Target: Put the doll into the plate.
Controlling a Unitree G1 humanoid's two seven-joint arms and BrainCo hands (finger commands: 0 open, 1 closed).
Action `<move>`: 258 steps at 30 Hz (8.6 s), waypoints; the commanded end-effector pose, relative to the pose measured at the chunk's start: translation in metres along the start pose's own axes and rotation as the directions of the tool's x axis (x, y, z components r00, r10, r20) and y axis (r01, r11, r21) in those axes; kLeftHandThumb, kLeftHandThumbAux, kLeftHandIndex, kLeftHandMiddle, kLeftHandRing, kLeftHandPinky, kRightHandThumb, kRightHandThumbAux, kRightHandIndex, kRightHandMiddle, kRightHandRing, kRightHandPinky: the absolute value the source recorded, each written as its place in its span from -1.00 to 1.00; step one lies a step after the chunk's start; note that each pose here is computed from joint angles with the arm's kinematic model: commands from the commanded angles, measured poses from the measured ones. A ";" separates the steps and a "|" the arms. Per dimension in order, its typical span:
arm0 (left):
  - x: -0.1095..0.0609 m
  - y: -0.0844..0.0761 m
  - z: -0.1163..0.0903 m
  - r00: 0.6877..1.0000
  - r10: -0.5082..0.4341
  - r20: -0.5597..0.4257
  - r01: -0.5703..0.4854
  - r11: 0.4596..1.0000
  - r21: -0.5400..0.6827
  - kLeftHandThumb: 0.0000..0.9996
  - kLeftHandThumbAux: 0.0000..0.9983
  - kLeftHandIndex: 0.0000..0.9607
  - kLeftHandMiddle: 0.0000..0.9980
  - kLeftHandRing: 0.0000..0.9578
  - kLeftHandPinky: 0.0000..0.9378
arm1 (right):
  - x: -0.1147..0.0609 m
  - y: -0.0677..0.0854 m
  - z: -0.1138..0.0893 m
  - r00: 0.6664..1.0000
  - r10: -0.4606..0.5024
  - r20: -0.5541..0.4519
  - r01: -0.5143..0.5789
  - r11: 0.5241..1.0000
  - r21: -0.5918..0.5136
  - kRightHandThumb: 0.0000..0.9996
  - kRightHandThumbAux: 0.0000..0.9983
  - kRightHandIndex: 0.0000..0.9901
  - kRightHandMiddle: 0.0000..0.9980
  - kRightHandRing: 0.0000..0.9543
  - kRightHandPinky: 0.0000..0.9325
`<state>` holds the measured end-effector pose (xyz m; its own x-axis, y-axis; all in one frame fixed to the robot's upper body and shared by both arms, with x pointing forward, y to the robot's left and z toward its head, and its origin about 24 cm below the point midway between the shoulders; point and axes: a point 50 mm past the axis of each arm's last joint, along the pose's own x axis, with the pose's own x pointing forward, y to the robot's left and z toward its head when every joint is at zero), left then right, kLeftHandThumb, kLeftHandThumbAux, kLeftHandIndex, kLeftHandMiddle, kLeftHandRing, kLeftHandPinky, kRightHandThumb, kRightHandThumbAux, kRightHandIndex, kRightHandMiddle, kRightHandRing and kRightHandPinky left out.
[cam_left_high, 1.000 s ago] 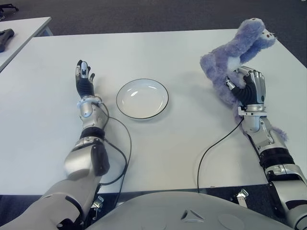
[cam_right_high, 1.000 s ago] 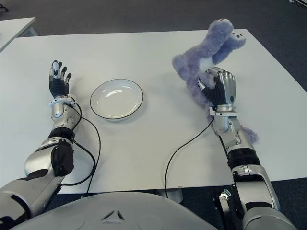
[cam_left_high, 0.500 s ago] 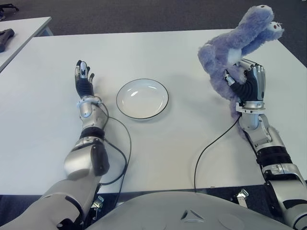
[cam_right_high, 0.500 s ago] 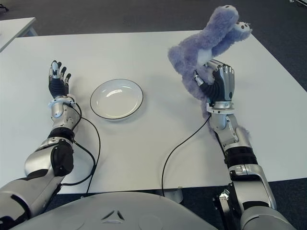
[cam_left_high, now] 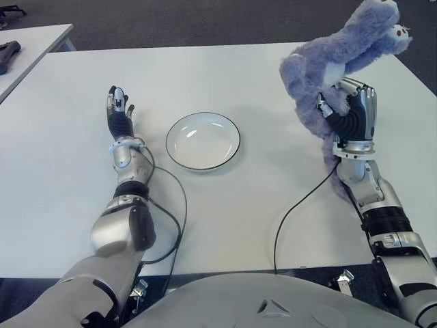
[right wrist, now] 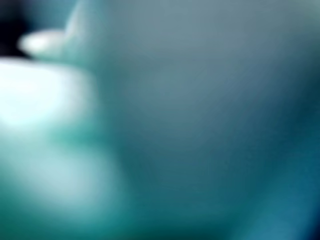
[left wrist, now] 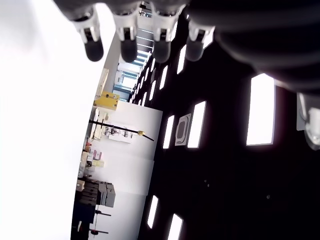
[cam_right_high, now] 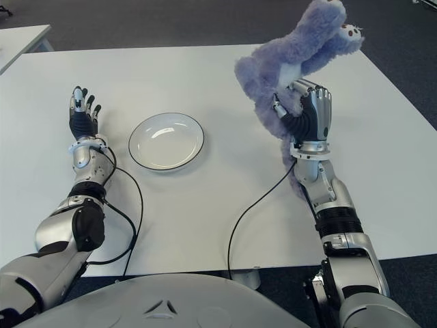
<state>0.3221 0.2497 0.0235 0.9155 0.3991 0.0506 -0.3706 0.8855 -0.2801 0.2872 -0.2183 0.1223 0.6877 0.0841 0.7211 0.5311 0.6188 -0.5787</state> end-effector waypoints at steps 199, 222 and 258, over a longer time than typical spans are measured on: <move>-0.126 0.007 -0.120 0.875 0.133 -0.466 -0.019 0.970 0.241 -1.00 -0.25 -1.00 -1.00 -1.00 -1.00 | 0.015 0.151 0.135 0.419 0.660 0.624 -0.804 0.589 -0.083 0.01 0.52 0.44 0.70 0.75 0.82; -0.131 0.012 -0.120 0.880 0.134 -0.455 -0.021 0.970 0.244 -1.00 -0.22 -1.00 -1.00 -1.00 -1.00 | -0.019 0.157 0.119 0.436 0.712 0.550 -0.846 0.533 -0.021 0.10 0.48 0.46 0.69 0.76 0.84; -0.133 0.016 -0.119 0.886 0.136 -0.444 -0.052 0.979 0.197 -1.00 -0.28 -1.00 -1.00 -1.00 -1.00 | -0.019 0.129 0.124 0.523 0.656 0.545 -0.817 0.568 0.101 -0.62 0.17 -0.83 -0.73 -0.71 -0.74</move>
<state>0.3322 0.2097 0.0294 0.9316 0.3478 0.1057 -0.3404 0.9367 -0.0817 0.2913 -0.0414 0.0995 0.4204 0.8465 0.3268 -0.2390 0.4507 -0.8601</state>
